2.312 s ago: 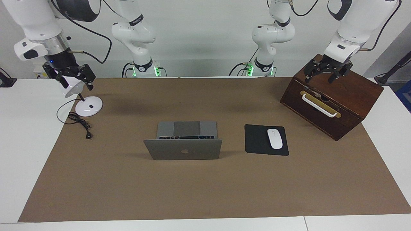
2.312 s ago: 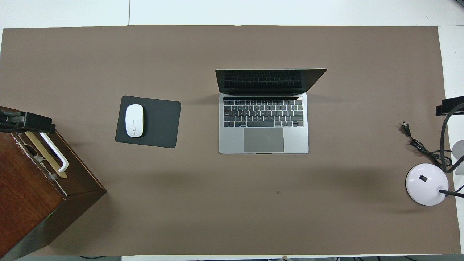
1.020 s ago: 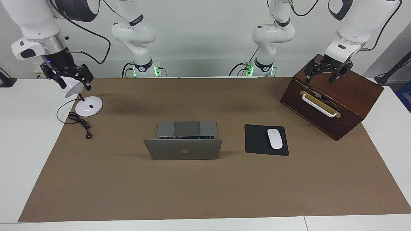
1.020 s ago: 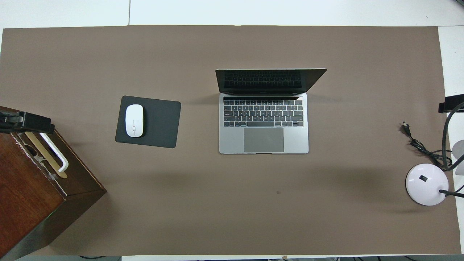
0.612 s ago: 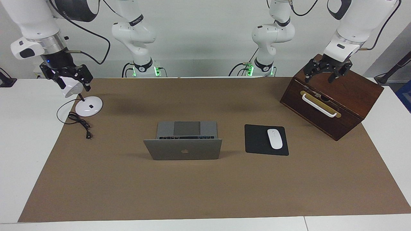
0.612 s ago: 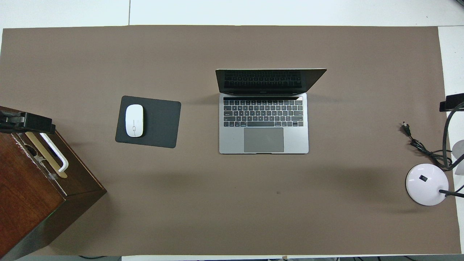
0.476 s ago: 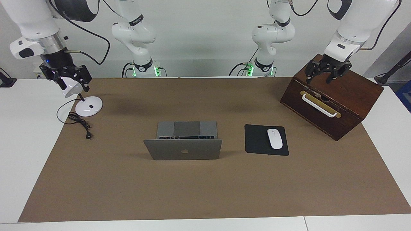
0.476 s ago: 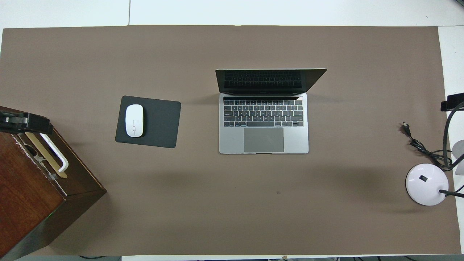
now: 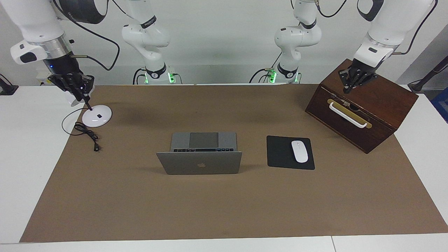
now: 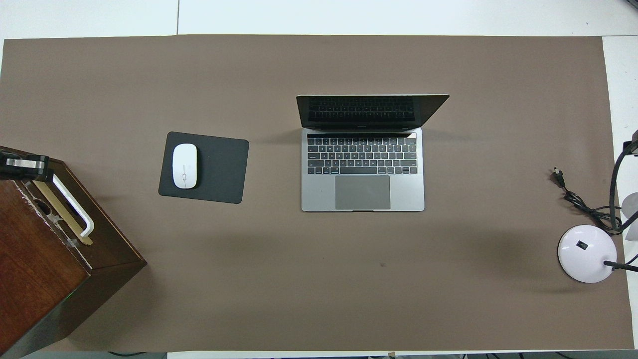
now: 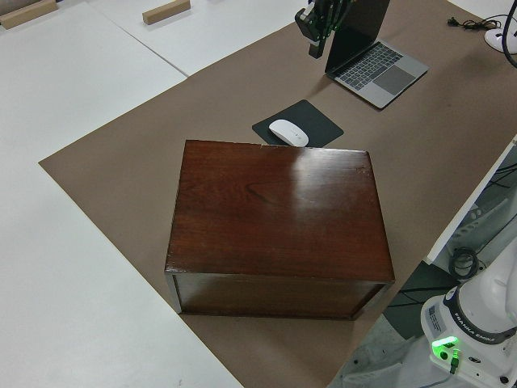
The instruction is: Close laptop with both arms
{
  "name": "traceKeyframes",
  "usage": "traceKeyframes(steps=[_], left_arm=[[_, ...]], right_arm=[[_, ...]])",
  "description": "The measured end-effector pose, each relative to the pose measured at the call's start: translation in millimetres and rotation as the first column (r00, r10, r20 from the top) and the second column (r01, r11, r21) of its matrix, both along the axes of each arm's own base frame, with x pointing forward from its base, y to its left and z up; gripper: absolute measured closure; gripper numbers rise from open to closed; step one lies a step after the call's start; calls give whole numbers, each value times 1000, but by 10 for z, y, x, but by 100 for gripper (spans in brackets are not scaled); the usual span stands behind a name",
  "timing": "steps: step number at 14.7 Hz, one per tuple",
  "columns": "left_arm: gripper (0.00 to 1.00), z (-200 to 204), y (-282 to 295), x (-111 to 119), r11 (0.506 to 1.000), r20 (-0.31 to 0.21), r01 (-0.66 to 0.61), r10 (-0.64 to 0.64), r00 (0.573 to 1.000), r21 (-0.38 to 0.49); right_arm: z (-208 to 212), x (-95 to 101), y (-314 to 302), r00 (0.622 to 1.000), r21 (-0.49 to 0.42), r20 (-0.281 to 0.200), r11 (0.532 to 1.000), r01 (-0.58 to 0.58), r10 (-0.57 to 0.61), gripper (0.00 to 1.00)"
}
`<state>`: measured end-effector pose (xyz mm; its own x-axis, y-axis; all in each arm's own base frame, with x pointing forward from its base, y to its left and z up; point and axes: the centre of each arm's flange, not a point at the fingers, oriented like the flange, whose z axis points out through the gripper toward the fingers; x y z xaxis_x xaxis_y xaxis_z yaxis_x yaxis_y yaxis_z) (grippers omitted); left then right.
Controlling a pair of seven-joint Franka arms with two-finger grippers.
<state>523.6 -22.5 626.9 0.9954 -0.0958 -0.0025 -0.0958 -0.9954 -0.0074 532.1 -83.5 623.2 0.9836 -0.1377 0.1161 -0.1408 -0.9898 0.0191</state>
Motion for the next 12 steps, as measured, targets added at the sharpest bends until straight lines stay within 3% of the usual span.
traceKeyframes(steps=[1, 2, 7, 12], left_arm=[[99, 3, 11, 10, 1000, 8, -2, 2, 1000, 0], [99, -2, 23, 21, 1000, 16, -4, 4, 1000, -2], [99, -161, -23, 94, 999, 75, -7, 10, 997, -46], [99, -549, -341, -56, 994, 196, 27, -5, 981, -109]], right_arm=[[5, 5, -1, 1000, -1, 5, 1000, 0, 0, 97], [10, 11, -3, 1000, -2, 11, 1000, 0, 0, 99], [44, 126, -15, 996, -15, 92, 1000, -2, 3, 99], [-43, 443, -10, 987, -24, 157, 1000, -12, 15, 99]])
